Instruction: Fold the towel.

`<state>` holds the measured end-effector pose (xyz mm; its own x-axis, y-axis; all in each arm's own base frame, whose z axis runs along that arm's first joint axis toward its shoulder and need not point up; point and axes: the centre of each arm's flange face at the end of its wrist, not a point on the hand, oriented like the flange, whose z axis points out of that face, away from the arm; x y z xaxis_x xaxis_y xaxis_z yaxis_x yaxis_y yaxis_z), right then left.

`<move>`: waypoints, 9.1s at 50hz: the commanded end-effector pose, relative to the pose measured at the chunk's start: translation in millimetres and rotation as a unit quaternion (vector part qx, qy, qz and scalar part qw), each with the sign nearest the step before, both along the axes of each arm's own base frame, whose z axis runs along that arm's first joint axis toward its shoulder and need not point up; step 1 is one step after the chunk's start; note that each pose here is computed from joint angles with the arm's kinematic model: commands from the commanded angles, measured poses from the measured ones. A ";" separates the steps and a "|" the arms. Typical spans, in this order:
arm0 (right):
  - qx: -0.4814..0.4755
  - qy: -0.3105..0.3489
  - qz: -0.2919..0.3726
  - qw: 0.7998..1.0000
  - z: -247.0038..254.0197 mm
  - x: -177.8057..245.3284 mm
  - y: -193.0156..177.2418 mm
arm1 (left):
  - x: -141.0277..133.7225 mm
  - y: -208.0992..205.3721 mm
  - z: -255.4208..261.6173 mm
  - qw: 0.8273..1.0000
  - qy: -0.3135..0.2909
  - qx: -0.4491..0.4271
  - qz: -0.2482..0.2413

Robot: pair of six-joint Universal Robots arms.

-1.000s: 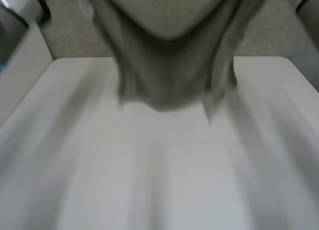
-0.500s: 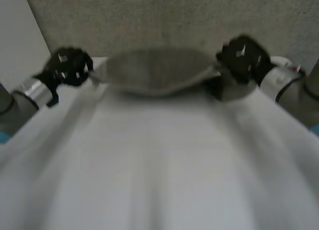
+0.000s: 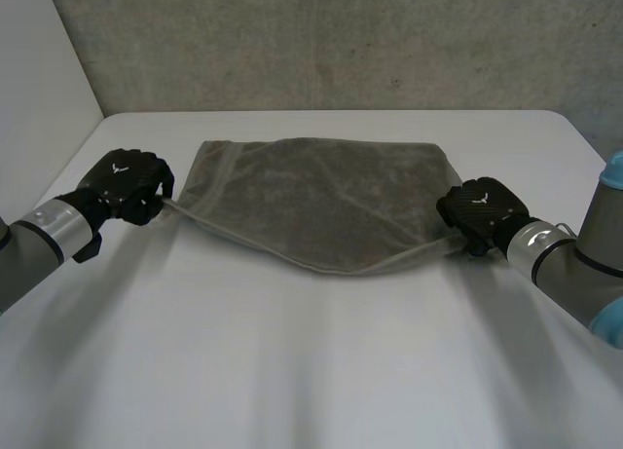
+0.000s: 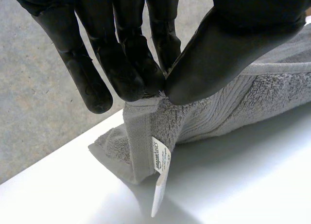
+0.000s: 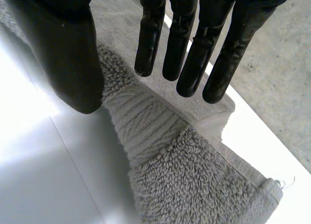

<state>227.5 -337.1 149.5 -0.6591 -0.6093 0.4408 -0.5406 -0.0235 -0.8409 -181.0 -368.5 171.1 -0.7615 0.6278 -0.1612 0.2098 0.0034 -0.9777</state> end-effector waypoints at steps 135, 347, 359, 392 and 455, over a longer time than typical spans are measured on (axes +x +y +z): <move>-0.082 -0.045 -0.009 0.996 117.5 -59.4 -4.6 | 60.0 1.6 92.8 0.994 0.105 -0.040 -0.004; 0.068 0.018 -0.033 0.997 -28.8 -25.6 18.1 | -17.6 63.1 5.5 0.991 0.104 0.089 0.010; 0.097 0.001 -0.045 0.994 -16.2 -31.5 32.1 | -18.2 63.4 5.6 0.991 0.104 0.088 0.008; 0.066 -0.010 -0.070 0.995 5.7 -61.1 10.4 | -17.6 63.3 5.2 0.991 0.104 0.089 0.010; 0.133 -0.159 -0.039 0.977 19.5 27.8 31.4 | -193.7 123.5 -52.4 0.962 0.161 0.210 -0.068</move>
